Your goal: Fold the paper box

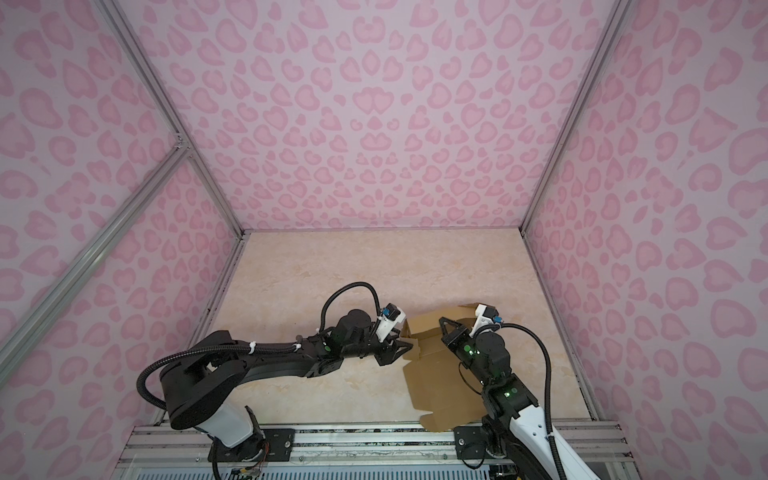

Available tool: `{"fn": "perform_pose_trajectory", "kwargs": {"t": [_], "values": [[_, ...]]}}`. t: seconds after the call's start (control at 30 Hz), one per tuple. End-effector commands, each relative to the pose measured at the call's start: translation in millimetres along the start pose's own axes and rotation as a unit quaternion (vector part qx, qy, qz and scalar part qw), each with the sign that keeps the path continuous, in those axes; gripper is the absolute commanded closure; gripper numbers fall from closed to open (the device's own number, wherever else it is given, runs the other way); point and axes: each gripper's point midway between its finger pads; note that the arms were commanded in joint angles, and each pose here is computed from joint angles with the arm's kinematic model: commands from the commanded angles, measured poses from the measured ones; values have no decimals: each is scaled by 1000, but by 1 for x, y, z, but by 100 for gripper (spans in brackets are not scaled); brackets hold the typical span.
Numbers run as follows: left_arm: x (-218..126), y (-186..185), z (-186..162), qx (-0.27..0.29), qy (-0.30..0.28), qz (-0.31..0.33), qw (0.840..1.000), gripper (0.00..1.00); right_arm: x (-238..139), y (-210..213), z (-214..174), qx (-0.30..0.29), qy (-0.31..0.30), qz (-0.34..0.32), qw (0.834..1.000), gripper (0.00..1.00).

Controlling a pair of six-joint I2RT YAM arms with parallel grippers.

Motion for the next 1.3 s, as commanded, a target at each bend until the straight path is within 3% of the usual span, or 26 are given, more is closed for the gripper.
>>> {"fn": "perform_pose_trajectory", "kwargs": {"t": [0.0,1.27], "values": [[4,1,13,8,-26,17,999,47,-1,-12,-1,3,-4,-25,1000,100],[9,23,20,-7,-29,200,979,55,-18,-14,-3,33,-53,-25,998,100]]}}
Point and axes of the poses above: each gripper's point midway between its finger pads, its own x axis out along the fingers, its own y axis along the line the jaws close on, z = x × y, and after that the axes turned 14 degrees about x, right-handed
